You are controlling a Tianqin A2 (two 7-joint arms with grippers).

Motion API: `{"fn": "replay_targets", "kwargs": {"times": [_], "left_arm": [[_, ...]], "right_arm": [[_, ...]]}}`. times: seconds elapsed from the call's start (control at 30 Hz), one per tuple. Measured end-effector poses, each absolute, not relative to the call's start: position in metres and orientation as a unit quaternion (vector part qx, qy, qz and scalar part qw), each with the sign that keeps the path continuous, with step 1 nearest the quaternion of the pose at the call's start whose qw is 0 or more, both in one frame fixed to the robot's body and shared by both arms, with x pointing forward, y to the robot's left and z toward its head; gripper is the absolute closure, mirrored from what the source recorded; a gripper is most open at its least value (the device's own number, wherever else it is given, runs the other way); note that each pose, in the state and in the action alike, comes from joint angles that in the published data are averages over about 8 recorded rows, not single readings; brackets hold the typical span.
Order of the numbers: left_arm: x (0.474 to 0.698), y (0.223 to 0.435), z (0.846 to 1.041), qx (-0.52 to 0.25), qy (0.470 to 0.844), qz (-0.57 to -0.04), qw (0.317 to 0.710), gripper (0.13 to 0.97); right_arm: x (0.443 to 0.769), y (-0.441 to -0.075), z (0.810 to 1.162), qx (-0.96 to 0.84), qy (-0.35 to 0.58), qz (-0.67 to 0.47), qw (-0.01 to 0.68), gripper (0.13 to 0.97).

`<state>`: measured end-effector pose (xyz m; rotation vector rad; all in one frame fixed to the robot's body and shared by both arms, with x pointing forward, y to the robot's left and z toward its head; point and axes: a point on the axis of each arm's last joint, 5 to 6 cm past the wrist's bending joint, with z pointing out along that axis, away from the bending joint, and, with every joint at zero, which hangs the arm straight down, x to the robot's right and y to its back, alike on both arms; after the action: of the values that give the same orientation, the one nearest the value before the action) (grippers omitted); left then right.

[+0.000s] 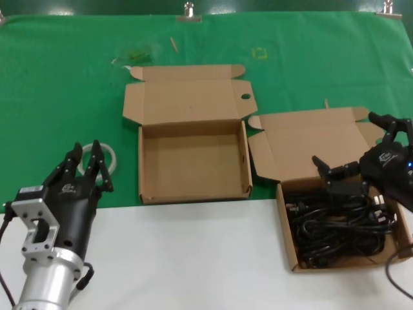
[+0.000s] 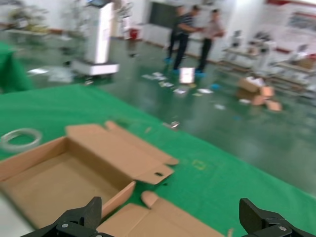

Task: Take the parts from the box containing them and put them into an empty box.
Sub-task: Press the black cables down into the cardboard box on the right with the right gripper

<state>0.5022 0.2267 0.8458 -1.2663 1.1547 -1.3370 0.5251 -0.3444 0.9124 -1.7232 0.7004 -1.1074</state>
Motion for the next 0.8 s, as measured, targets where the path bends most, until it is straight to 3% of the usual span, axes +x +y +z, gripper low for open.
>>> {"fn": "replay_targets", "kwargs": {"times": [0.37, 0.8], "left_arm": [[0.502, 0.227, 0.846, -0.516, 0.470, -0.544, 0.465, 0.902], [0.502, 0.227, 0.846, -0.516, 0.470, -0.544, 0.465, 0.941]], "right_arm": [[0.555, -0.388, 0.952, -0.805, 0.171, -0.381, 0.420, 0.130], [0.602, -0.411, 0.967, -0.892, -0.040, -0.309, 0.327, 0.130]]}}
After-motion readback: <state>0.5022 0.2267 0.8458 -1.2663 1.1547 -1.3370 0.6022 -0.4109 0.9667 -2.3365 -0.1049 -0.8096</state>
